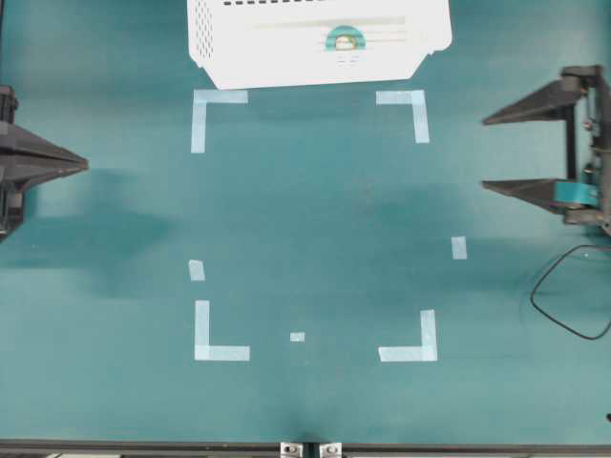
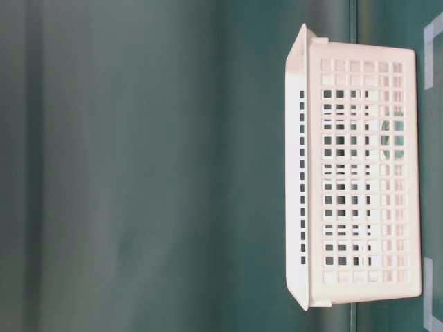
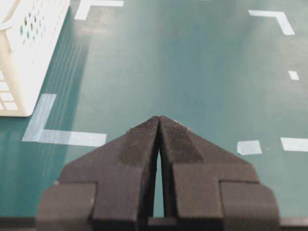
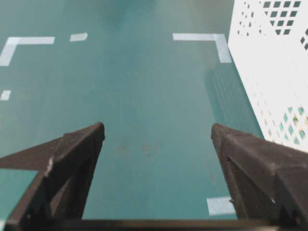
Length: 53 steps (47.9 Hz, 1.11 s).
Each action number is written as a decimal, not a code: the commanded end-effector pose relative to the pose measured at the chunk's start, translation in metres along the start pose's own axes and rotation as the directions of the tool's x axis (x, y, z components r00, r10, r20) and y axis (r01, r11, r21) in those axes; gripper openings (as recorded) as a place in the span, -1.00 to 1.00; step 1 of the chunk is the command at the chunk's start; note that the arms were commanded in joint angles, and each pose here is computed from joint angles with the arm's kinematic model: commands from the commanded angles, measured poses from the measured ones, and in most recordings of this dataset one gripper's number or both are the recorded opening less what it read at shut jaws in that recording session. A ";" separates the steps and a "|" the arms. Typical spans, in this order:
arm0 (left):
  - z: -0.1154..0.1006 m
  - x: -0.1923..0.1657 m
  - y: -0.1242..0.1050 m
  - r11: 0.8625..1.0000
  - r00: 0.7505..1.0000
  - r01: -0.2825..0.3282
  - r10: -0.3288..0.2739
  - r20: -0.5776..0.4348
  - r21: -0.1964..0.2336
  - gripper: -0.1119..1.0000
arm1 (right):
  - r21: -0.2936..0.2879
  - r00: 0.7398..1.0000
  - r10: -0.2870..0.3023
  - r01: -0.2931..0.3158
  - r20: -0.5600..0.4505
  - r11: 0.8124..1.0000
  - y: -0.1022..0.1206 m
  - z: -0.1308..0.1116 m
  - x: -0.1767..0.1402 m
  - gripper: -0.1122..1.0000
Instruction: Put the tape in the middle into the white basket.
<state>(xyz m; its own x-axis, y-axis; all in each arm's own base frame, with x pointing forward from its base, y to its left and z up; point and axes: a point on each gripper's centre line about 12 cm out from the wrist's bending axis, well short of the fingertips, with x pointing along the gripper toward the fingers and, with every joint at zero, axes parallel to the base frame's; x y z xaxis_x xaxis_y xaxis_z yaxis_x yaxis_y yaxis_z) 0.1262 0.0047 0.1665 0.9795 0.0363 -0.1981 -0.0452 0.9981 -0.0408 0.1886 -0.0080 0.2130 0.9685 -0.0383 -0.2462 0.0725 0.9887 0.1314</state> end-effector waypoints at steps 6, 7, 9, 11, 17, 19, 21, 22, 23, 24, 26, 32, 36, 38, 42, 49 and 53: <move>0.005 0.000 0.000 1.000 1.000 -0.004 0.004 0.011 0.001 -0.99 | 0.005 1.000 0.000 0.000 0.020 1.000 -0.001 -0.007 -0.020 0.88; 0.005 0.000 0.000 1.000 1.000 -0.004 0.004 0.011 0.001 -0.99 | 0.005 1.000 -0.001 0.001 0.016 1.000 -0.001 -0.008 -0.021 0.88; 0.005 0.000 0.000 1.000 1.000 -0.004 0.004 0.011 0.001 -0.99 | 0.007 1.000 -0.004 0.004 0.005 1.000 -0.002 -0.012 -0.023 0.88; 0.005 0.000 0.000 1.000 1.000 -0.004 0.004 0.011 0.001 -0.99 | 0.007 1.000 -0.006 0.006 -0.002 1.000 -0.002 -0.014 -0.025 0.88; 0.006 0.000 0.000 1.000 1.000 -0.004 0.004 0.014 -0.001 -0.99 | 0.005 1.000 -0.010 0.010 -0.020 1.000 -0.003 -0.019 -0.027 0.88; 0.005 0.000 0.000 1.000 1.000 -0.004 0.004 0.011 -0.001 -0.99 | 0.006 0.999 -0.011 0.011 -0.032 1.000 -0.003 -0.021 -0.027 0.88; 0.005 0.000 0.000 1.000 1.000 -0.004 0.004 0.011 -0.001 -0.99 | 0.006 0.999 -0.011 0.011 -0.035 1.000 -0.003 -0.023 -0.027 0.88; 0.005 0.000 0.000 1.000 1.000 -0.004 0.004 0.011 -0.001 -0.99 | 0.006 0.999 -0.012 0.012 -0.038 1.000 -0.004 -0.024 -0.027 0.88; 0.005 0.000 0.000 1.000 1.000 -0.004 0.004 0.012 -0.001 -0.99 | 0.004 0.999 -0.010 0.011 -0.042 1.000 -0.003 -0.024 -0.027 0.88; 0.006 0.000 0.000 1.000 1.000 -0.004 0.004 0.012 -0.001 -0.99 | 0.004 0.999 -0.011 0.011 -0.043 1.000 -0.004 -0.025 -0.027 0.88; 0.005 0.000 0.000 1.000 1.000 -0.004 0.004 0.011 -0.001 -0.99 | 0.003 0.999 -0.009 0.009 -0.053 1.000 -0.004 -0.028 -0.027 0.88; 0.005 0.000 0.000 1.000 1.000 -0.004 0.004 0.011 -0.001 -0.99 | -0.002 0.998 0.004 -0.004 -0.064 1.000 -0.002 -0.034 -0.027 0.88; 0.005 0.000 0.000 1.000 1.000 -0.004 0.004 0.012 -0.001 -0.99 | -0.006 0.997 0.012 -0.013 -0.080 1.000 -0.001 -0.040 -0.028 0.88; 0.006 0.000 0.000 1.000 1.000 -0.004 0.004 0.012 -0.001 -0.99 | -0.009 0.996 0.014 -0.015 -0.088 1.000 -0.001 -0.043 -0.028 0.88; 0.005 0.000 0.000 1.000 1.000 -0.004 0.004 0.011 -0.001 -0.99 | -0.011 0.996 0.016 -0.017 -0.092 1.000 -0.001 -0.044 -0.028 0.88; 0.005 0.000 0.000 1.000 1.000 -0.004 0.004 0.011 -0.001 -0.99 | -0.034 0.994 0.013 -0.016 -0.107 0.999 -0.001 -0.046 -0.028 0.88; 0.005 0.000 0.000 1.000 1.000 -0.004 0.004 0.011 -0.002 -0.99 | -0.076 0.992 0.006 -0.015 -0.125 0.997 -0.002 -0.049 -0.028 0.88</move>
<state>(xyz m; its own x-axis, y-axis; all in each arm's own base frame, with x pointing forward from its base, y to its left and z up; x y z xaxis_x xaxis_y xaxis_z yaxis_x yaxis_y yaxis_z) 0.1263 0.0047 0.1671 0.9798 0.0363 -0.1966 -0.0452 0.9981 -0.0408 0.1478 -0.0021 0.1705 0.9324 -0.0147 -0.3611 0.0499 0.9948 0.0884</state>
